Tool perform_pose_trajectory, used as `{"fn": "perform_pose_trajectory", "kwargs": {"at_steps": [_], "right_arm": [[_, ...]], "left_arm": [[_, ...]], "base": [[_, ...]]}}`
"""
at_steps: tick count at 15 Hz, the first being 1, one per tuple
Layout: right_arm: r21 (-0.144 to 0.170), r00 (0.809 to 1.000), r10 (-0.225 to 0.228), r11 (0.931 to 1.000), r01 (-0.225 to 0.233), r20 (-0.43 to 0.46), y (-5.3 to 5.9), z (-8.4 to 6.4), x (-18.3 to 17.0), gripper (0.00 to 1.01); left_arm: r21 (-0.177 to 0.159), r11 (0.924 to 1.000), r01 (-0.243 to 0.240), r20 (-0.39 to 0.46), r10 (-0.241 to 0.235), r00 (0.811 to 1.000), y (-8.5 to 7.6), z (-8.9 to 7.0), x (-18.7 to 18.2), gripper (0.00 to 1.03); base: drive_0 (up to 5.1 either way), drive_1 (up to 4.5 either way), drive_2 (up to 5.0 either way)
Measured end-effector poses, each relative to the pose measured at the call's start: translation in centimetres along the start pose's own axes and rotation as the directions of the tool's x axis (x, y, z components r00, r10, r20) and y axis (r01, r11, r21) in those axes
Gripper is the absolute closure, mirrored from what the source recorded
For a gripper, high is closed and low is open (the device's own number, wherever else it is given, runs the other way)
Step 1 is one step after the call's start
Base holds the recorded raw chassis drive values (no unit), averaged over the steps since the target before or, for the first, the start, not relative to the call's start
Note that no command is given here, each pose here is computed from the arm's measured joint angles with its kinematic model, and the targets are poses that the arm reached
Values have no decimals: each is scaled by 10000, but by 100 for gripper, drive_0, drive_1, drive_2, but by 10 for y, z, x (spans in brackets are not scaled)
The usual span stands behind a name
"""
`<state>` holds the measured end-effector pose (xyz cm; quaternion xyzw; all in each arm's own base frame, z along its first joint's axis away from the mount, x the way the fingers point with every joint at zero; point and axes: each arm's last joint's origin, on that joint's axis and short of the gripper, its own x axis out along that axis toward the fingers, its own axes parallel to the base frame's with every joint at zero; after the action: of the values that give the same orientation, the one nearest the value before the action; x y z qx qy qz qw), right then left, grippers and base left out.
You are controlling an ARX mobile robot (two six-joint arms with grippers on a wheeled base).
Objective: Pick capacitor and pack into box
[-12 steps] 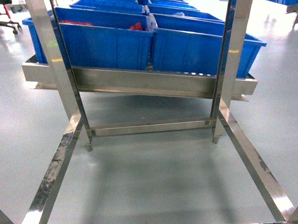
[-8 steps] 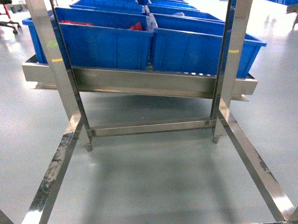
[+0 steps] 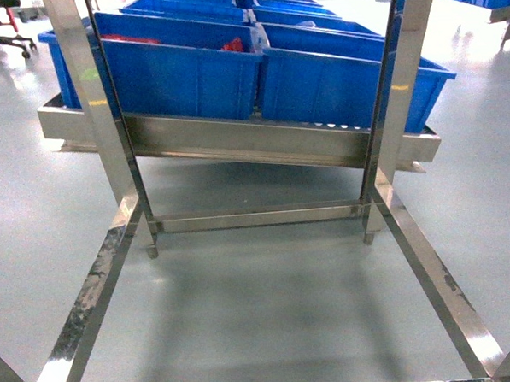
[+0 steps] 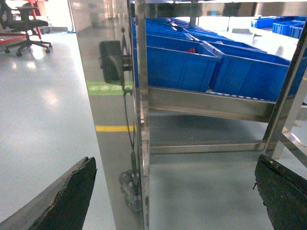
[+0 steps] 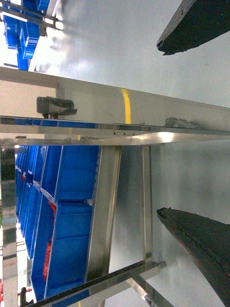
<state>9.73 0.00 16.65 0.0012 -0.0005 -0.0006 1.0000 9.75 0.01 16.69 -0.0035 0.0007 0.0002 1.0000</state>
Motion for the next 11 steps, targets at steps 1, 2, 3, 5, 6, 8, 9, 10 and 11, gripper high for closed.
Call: {"fn": "perform_pose_trajectory", "kwargs": {"at_steps": [1,2,3,5,6,8,9,10,11], "right_arm": [[0,10000,0,10000,0,0,0,0,0,3],[0,10000,0,10000,0,0,0,0,0,3],[0,10000,0,10000,0,4,0,0,0,3],[0,10000,0,10000,0,4,0,0,0,3],[0,10000,0,10000,0,4,0,0,0,3],[0,10000,0,10000,0,0,0,0,0,3],[0,10000,0,10000,0,0,0,0,0,3],[0,10000,0,10000,0,-8,0,0,0,3],[0,10000,0,10000,0,-11,0,0,0,3]], "left_arm": [[0,10000,0,0,0,10000,0,0,0,5],[0,10000,0,0,0,10000,0,0,0,5],[0,10000,0,0,0,10000,0,0,0,5],[0,10000,0,0,0,10000,0,0,0,5],[4,10000,0,0,0,10000,0,0,0,5],[0,10000,0,0,0,10000,0,0,0,5],[0,10000,0,0,0,10000,0,0,0,5],[0,10000,0,-11,0,10000,0,0,0,5],[0,10000,0,-31,0,10000,0,0,0,5]], "base": [[0,0,0],[0,0,0],[0,0,0],[0,0,0],[0,0,0],[0,0,0],[0,0,0],[0,0,0],[0,0,0]]}}
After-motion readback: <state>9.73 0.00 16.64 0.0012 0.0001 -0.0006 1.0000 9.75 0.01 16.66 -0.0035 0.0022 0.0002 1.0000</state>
